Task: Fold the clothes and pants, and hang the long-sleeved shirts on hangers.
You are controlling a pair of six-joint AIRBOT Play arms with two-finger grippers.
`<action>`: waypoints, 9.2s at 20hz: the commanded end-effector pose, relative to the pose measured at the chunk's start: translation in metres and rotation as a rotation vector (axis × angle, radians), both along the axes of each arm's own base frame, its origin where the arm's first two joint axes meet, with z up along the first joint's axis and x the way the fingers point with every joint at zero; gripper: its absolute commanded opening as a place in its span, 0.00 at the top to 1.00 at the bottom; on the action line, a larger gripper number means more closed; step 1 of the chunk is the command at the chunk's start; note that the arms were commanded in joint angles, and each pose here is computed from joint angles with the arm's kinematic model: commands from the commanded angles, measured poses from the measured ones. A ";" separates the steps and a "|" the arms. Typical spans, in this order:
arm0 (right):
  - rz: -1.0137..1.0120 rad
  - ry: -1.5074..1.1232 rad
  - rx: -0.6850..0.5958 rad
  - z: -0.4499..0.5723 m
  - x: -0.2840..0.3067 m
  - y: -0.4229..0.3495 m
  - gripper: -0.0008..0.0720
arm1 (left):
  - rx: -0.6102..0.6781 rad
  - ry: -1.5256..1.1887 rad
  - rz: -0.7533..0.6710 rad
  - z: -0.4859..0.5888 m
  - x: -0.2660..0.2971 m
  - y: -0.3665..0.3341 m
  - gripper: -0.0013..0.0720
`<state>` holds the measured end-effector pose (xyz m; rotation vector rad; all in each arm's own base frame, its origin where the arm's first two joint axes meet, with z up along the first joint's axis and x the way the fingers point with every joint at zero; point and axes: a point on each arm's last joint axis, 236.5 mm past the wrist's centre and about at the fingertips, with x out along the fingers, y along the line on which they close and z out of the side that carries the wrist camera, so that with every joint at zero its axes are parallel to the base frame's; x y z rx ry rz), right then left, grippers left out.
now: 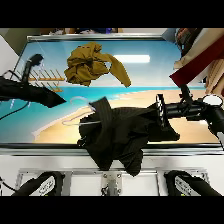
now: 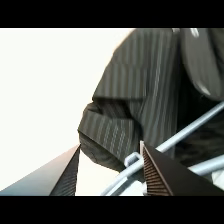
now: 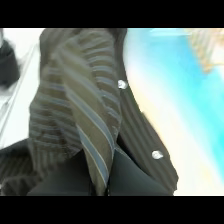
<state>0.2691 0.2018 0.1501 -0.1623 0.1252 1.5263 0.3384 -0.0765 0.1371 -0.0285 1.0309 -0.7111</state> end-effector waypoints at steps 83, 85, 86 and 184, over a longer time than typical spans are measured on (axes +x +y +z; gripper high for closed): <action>-0.221 0.291 0.258 0.150 -0.073 0.008 0.96 | 0.240 -0.075 0.030 0.029 0.078 -0.073 0.07; -0.220 0.290 0.273 0.154 -0.073 0.008 0.96 | 0.218 -0.120 0.079 0.051 0.087 -0.065 0.08; -0.221 0.298 0.274 0.154 -0.073 0.007 0.96 | 0.202 -0.149 0.117 0.066 0.092 -0.058 0.08; -0.839 -0.135 0.088 0.208 0.048 -0.093 0.22 | -0.137 -0.296 0.196 0.164 0.035 -0.046 0.96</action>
